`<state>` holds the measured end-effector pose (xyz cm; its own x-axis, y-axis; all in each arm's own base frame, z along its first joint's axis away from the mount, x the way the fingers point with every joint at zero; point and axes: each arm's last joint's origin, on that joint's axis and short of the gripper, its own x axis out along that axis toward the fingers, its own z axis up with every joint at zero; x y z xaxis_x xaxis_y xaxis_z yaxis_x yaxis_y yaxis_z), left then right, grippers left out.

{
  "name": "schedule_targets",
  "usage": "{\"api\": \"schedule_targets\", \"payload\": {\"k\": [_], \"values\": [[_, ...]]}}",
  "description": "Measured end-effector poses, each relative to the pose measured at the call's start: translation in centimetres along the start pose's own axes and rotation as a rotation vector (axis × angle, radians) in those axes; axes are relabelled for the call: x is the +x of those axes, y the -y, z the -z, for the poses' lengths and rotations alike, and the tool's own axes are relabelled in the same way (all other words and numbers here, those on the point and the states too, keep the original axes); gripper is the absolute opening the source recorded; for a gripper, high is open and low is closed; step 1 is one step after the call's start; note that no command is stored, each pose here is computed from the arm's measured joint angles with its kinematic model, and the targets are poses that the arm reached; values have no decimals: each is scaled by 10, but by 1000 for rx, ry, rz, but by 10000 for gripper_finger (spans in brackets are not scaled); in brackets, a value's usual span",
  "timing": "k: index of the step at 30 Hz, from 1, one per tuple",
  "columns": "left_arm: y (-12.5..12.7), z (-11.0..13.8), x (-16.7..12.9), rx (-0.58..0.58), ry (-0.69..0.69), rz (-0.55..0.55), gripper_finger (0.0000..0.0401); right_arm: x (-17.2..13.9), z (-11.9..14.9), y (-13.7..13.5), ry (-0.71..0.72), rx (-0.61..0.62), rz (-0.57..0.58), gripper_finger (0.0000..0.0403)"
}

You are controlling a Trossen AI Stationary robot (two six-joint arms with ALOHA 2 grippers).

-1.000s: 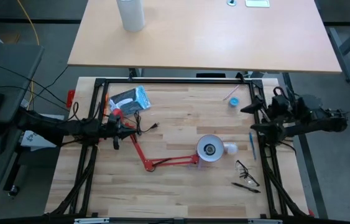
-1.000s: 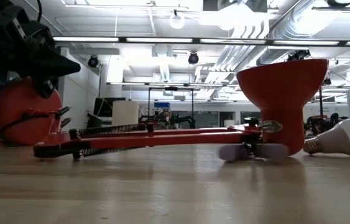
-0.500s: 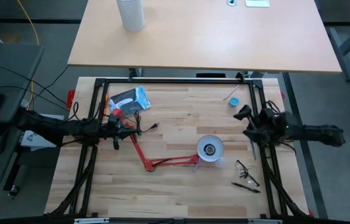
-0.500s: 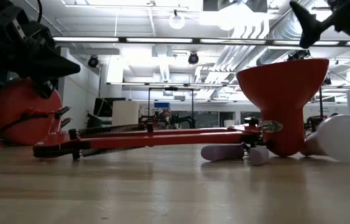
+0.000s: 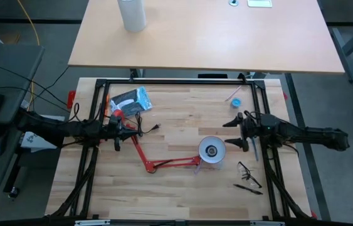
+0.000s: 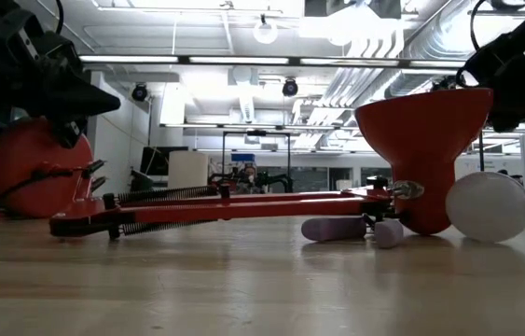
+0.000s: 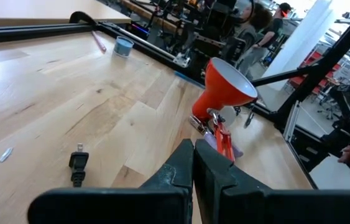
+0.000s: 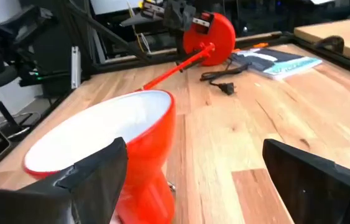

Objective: Screw lightbulb
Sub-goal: Return to home position

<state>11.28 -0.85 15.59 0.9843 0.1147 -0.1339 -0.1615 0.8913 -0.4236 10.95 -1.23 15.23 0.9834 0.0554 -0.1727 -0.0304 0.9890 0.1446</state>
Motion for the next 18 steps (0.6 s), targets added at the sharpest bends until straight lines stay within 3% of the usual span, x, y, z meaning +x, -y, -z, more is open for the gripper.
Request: {"api": "schedule_targets", "payload": {"k": [18], "values": [[0,0,0,0,-3,-1,1,1,1,0,-15,79,8,364]]}}
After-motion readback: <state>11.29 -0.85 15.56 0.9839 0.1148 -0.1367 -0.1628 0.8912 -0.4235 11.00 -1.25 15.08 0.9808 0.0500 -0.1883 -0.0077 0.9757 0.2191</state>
